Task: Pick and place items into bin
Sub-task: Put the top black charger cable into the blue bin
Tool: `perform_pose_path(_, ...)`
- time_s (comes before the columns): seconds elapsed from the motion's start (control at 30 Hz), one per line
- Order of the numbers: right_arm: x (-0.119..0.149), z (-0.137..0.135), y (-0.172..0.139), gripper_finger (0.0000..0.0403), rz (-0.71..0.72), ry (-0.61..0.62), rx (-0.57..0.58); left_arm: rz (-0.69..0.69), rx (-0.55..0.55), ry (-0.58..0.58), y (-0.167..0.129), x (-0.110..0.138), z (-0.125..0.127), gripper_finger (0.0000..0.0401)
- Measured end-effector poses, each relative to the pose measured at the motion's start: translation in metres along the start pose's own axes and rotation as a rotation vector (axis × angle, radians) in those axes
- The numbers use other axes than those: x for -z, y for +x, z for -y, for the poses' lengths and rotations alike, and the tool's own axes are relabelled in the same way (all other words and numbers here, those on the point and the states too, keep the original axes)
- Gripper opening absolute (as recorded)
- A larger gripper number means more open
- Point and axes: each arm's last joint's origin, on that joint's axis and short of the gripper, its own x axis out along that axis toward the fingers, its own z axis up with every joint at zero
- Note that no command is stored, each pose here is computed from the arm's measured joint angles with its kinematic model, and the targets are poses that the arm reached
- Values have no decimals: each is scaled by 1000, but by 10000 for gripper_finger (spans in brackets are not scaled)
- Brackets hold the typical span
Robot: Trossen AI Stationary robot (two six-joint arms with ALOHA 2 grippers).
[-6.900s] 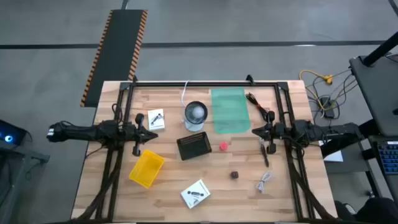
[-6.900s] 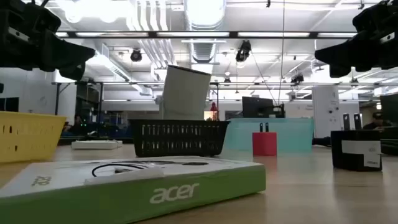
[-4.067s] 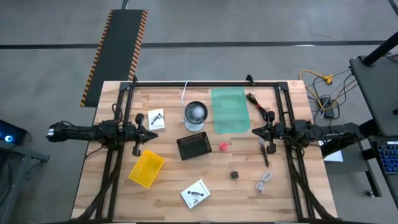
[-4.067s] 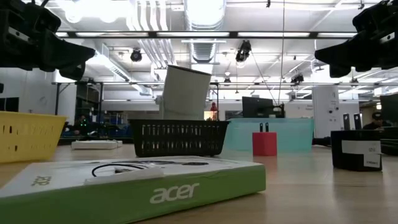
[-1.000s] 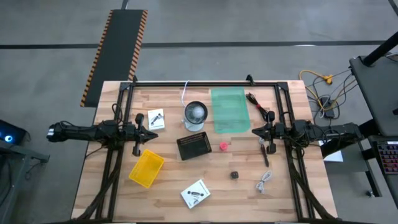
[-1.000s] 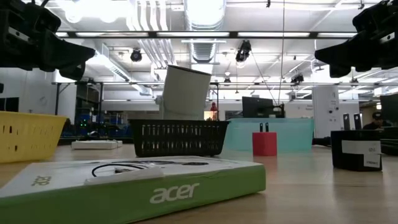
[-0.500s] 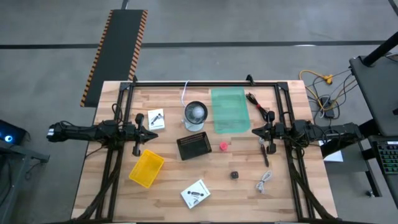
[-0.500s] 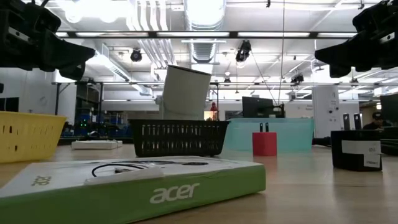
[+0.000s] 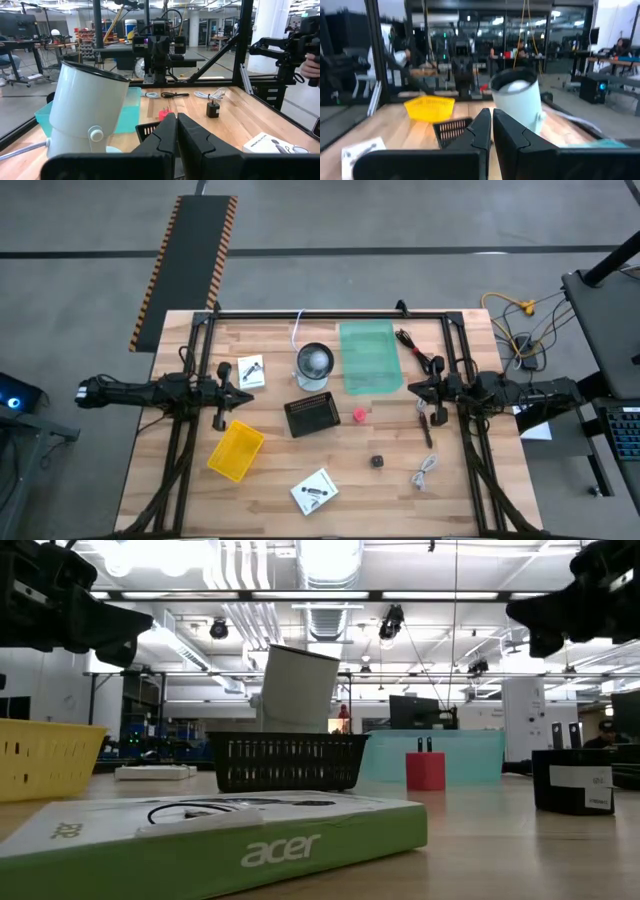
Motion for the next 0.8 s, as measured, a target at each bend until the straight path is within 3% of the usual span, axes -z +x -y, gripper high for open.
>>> perform_pose_path(0.2, -17, 0, -2, 9, 176, -17, 19, 132, -35, 140, -1, -13, -1, 0)
perform_pose_path(0.37, -19, 1, -2, 9, 197, -64, 38, 239, -60, 193, -3, -23, -1, 0)
perform_pose_path(0.5, -19, 4, -2, 11, 186, -99, 151, 234, -147, 189, -3, -26, -4, 8)
perform_pose_path(0.63, -19, 9, -3, 30, 164, -157, 335, 210, -224, 247, -2, -29, -6, 45)
perform_pose_path(0.8, -22, 10, -4, 74, 188, -167, 363, 180, -263, 250, 1, -33, -7, 118)
